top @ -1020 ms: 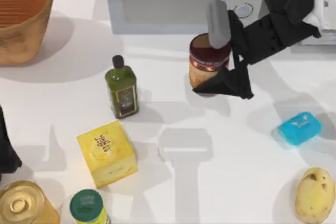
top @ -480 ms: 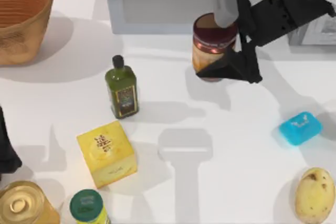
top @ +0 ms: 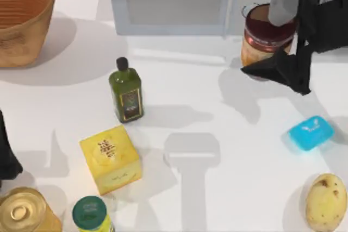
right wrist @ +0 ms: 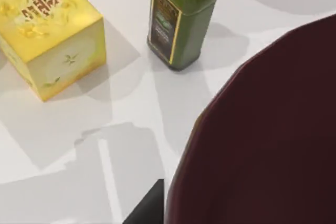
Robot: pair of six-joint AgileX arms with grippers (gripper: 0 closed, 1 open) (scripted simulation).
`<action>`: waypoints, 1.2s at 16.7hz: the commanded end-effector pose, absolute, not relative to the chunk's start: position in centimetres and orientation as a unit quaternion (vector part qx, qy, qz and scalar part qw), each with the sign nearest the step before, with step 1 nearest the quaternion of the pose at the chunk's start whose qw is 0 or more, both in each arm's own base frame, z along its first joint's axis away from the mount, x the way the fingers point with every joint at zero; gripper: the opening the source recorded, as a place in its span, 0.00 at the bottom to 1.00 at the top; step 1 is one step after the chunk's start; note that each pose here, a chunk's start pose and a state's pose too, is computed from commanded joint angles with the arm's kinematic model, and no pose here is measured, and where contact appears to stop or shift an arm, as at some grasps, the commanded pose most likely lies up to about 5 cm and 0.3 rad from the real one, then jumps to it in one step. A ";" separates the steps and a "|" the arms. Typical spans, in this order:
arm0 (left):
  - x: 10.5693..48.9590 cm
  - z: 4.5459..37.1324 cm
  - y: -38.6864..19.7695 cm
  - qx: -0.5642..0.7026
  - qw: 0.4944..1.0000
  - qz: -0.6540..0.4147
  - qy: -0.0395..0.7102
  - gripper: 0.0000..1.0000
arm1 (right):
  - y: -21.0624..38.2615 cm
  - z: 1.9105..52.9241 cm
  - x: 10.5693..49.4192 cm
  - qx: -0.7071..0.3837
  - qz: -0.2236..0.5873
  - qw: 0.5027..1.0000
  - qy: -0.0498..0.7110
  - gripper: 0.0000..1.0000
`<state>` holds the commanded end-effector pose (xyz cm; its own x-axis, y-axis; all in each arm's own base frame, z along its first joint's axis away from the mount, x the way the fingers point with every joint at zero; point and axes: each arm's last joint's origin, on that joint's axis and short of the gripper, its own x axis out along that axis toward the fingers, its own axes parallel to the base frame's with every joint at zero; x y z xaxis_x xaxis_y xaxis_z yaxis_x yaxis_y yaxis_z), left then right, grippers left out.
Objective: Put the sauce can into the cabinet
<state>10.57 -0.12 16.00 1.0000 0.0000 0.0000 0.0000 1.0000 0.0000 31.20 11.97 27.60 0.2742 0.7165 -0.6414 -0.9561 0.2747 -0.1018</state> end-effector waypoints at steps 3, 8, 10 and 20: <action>10.6 16.0 -0.1 0.000 1.000 0.000 0.000 1.00 | 8.3 29.3 25.7 -0.233 0.453 0.830 0.226 0.00; 10.6 16.0 -0.1 0.000 1.000 0.000 0.000 1.00 | 3.3 27.4 16.0 -0.171 0.257 0.940 0.146 0.00; 10.6 16.0 -0.1 0.000 1.000 0.000 0.000 1.00 | 2.1 24.8 13.3 -0.133 0.184 0.968 0.111 0.00; 10.6 16.0 -0.1 0.000 1.000 0.000 0.000 1.00 | -0.1 16.0 10.6 0.000 0.000 1.000 0.000 0.00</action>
